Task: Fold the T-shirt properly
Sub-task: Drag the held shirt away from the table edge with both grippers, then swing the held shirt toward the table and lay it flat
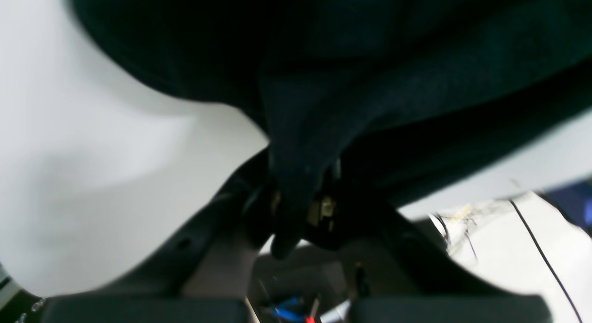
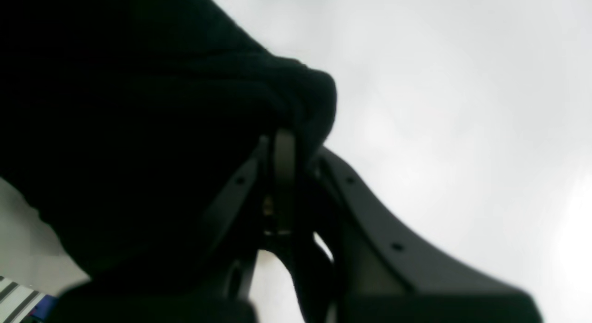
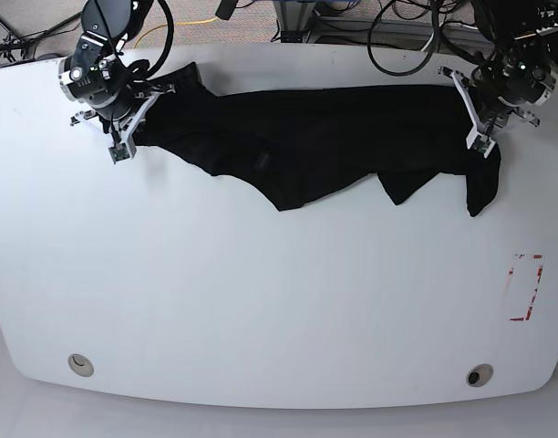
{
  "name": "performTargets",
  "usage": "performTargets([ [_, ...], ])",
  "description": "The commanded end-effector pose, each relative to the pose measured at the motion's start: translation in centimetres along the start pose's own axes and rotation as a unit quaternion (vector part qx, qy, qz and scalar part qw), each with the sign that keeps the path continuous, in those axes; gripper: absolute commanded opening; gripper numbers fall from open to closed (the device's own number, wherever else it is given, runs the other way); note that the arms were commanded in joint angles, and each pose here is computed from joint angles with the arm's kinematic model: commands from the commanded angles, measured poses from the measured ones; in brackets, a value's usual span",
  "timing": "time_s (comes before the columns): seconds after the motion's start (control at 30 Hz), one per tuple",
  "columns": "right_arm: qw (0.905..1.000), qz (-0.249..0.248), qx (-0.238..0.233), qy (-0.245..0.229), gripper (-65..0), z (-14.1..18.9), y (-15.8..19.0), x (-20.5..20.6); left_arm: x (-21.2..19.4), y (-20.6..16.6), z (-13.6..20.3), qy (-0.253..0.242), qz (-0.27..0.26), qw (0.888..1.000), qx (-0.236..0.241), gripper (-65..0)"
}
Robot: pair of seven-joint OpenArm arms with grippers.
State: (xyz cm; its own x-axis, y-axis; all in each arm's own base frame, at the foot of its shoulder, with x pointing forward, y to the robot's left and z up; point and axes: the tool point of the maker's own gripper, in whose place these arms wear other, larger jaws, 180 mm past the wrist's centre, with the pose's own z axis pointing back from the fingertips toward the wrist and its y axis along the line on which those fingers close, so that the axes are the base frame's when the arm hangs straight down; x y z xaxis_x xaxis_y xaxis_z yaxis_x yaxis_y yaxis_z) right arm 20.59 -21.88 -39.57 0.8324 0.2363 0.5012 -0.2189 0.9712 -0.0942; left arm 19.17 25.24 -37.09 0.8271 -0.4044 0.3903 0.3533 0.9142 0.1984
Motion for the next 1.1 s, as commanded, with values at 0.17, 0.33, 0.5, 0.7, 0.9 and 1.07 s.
performTargets([
  [0.17, 0.9988, 0.01, -0.026, -0.04, -65.0, 0.4, -1.7, 3.5, 5.2, 2.3, 1.1, -0.072, 0.018, 0.997, 0.037, -65.0],
  [0.33, 0.9985, 0.004, -0.025, -0.049, -65.0, -0.5, -2.5, 5.0, 8.3, 3.6, 1.8, -0.11, 0.019, 0.992, 0.052, -65.0],
  [0.5, 0.9981, 0.005, -0.031, -0.053, -65.0, -1.4, -4.6, 6.7, 11.7, 4.4, 2.6, -0.152, 0.013, 0.987, 0.06, -65.0],
  [0.7, 0.9945, 0.014, -0.053, -0.09, -65.0, -0.9, -7.3, 11.2, 16.5, 6.1, 4.8, -0.221, 0.016, 0.972, 0.073, -65.0],
  [0.9, 0.9907, 0.014, -0.076, -0.111, -65.0, 0.1, -10.7, 15.7, 22.0, 8.5, 8.2, -0.293, 0.017, 0.951, 0.101, -65.0],
  [1.07, 0.984, 0.013, -0.094, -0.15, -65.0, 2.1, -12.6, 20.1, 26.2, 9.2, 11.0, -0.343, -0.001, 0.932, 0.114, -65.0],
])
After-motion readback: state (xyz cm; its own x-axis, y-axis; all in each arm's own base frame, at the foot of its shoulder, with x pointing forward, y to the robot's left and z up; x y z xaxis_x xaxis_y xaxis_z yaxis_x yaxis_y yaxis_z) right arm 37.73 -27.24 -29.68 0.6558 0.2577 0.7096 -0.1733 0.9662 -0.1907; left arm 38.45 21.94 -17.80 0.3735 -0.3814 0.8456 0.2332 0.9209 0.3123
